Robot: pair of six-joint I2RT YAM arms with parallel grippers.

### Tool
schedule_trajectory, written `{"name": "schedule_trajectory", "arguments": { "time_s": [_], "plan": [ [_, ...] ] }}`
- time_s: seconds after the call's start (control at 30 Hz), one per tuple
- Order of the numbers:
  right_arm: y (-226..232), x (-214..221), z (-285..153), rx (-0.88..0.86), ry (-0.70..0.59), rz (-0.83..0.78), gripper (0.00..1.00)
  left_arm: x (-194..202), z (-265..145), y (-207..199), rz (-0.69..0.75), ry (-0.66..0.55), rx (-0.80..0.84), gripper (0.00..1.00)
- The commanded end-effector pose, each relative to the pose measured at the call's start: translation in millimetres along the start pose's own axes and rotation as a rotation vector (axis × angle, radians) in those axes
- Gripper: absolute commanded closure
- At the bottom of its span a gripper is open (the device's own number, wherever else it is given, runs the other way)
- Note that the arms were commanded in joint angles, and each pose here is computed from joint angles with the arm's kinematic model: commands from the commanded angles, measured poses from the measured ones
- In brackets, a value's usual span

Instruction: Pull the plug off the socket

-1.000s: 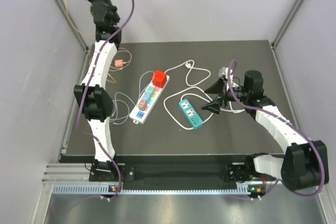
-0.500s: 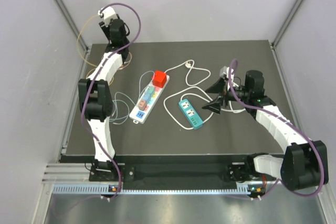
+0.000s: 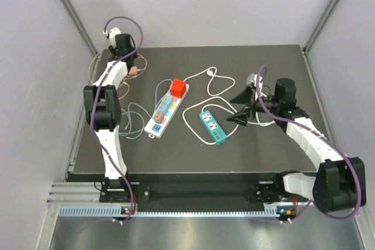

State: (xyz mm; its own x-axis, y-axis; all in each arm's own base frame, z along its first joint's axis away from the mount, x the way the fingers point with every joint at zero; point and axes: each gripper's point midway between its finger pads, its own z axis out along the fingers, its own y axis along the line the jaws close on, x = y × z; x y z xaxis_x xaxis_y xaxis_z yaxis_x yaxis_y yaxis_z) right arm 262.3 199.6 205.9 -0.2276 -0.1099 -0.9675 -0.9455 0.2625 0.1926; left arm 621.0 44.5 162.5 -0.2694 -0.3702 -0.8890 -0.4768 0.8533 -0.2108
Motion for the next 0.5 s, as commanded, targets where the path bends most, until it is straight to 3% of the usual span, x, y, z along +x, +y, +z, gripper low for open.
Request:
{"name": "schedule_trajectory", "arguments": {
  "time_s": [0.0,0.37,0.47],
  "plan": [
    [1,-23,-3,-0.020,-0.038,-0.085,0.00,30,11,8,-0.045,0.143,0.033,0.97],
    [-1,-22,-4,-0.011,-0.036,-0.082,0.00,58,24,30,-0.050,0.247,0.017,0.87],
    [-2,-22,-4,-0.013,-0.035,-0.080,0.00,58,27,35,-0.052,0.252,0.013,0.70]
  ]
}}
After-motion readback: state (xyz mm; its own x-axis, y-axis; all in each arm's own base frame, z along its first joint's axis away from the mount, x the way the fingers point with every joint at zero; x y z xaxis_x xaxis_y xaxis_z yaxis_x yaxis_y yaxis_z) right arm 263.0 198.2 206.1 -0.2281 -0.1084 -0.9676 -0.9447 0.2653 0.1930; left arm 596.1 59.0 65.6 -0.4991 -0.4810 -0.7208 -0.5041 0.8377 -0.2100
